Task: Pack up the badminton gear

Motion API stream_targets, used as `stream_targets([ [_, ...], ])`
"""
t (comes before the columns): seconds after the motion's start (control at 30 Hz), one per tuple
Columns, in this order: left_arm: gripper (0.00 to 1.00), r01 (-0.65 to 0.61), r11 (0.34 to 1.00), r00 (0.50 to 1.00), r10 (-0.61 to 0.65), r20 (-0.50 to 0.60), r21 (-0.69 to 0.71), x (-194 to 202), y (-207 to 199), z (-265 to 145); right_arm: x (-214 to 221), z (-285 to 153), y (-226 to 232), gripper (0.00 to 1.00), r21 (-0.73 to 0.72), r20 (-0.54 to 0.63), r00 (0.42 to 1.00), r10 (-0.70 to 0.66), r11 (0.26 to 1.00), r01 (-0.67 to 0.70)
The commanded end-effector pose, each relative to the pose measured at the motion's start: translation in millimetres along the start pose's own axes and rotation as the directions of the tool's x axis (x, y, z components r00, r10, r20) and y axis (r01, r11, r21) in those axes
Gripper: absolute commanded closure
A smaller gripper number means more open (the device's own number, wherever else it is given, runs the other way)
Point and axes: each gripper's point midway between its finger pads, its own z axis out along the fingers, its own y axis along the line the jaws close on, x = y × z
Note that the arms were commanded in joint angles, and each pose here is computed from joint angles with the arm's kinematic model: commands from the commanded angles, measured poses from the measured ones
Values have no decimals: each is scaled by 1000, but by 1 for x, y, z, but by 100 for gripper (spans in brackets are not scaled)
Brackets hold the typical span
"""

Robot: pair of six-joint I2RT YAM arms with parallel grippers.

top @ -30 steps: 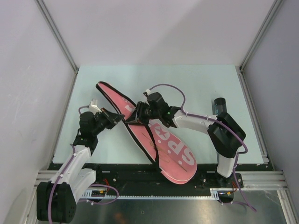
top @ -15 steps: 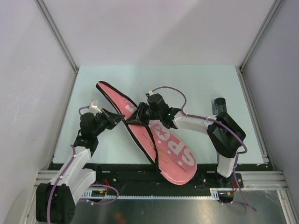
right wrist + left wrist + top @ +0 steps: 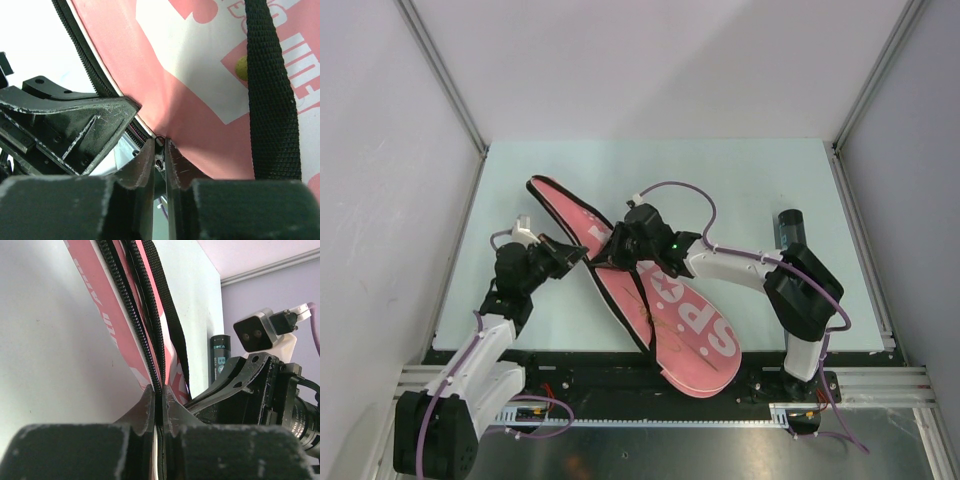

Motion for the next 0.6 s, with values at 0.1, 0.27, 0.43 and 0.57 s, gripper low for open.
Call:
stream_targets([
  [0.1, 100, -46, 979, 997, 35, 62, 200, -18, -58, -8, -12, 7, 11, 100, -6, 68, 992, -105, 994, 105],
  [0.27, 77, -112, 972, 993, 102, 60, 205, -21, -64, -6, -19, 0, 36, 100, -97, 90, 985, -150, 983, 158],
  [0.43, 36, -201, 959, 979, 194, 57, 198, -23, -68, -12, -29, -6, 62, 100, -217, 103, 987, -122, 966, 142],
  [0.57, 23, -246, 955, 969, 240, 58, 167, -22, -66, -26, -46, -7, 71, 100, -281, 122, 990, -71, 954, 103],
])
